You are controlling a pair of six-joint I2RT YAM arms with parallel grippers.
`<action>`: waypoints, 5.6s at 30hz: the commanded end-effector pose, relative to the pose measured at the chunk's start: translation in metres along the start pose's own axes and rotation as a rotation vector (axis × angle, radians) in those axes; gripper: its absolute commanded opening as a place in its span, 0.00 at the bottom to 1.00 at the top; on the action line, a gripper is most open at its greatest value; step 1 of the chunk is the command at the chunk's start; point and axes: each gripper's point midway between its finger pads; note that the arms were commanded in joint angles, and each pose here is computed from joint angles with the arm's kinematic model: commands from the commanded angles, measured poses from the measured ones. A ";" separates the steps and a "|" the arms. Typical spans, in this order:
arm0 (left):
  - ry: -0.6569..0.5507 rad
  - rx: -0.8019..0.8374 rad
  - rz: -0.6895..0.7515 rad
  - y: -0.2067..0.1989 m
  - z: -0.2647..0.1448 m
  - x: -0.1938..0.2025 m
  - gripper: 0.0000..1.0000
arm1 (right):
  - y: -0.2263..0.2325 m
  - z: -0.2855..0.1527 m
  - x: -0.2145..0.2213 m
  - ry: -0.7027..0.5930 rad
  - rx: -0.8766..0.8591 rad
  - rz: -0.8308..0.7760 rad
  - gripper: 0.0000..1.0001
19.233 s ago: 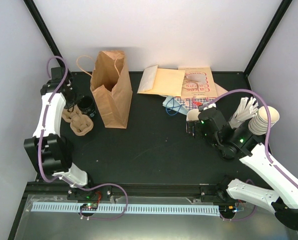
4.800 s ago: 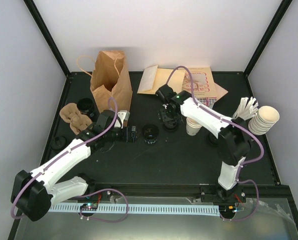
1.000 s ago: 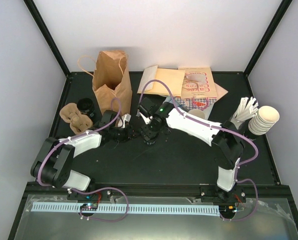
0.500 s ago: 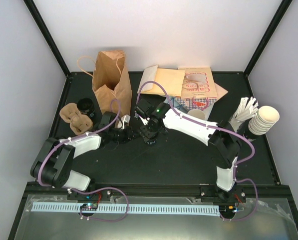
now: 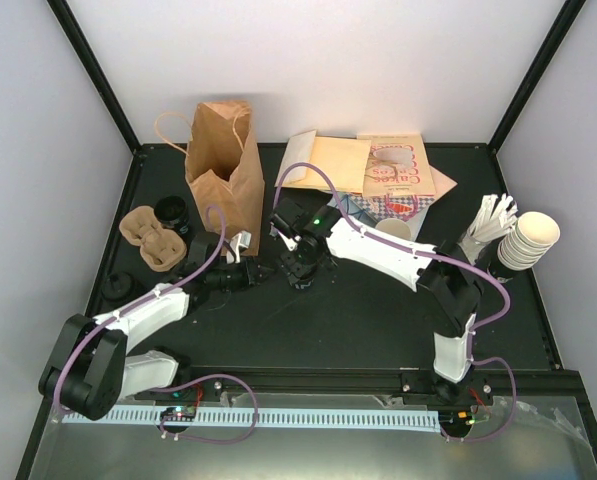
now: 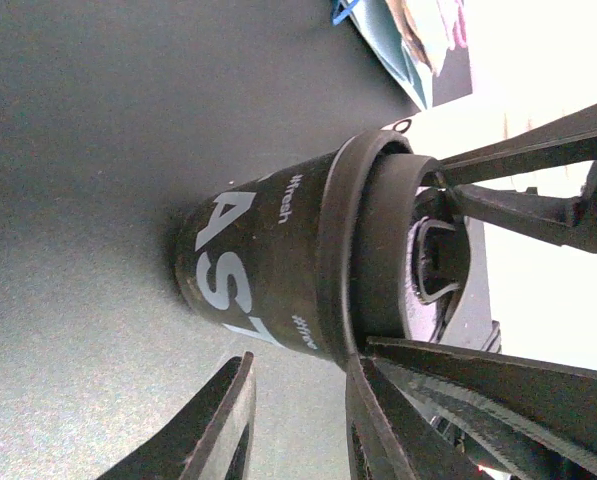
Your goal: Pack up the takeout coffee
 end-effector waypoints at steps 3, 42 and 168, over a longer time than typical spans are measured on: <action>-0.033 0.094 0.017 -0.022 -0.004 -0.012 0.28 | 0.014 0.020 0.064 0.225 -0.068 -0.037 0.79; 0.148 0.124 0.010 -0.012 0.025 0.017 0.39 | 0.026 0.006 0.088 0.239 -0.085 -0.091 0.78; 0.074 0.252 -0.092 0.012 0.004 0.049 0.52 | 0.059 0.040 0.138 0.353 -0.160 -0.171 0.75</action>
Point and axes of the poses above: each gripper's point midway between its finger pads, its own z axis out along the fingers, its own y axis along the line the jaws close on, x = y × z, and after that the axes turned 2 degrees about z, right-handed
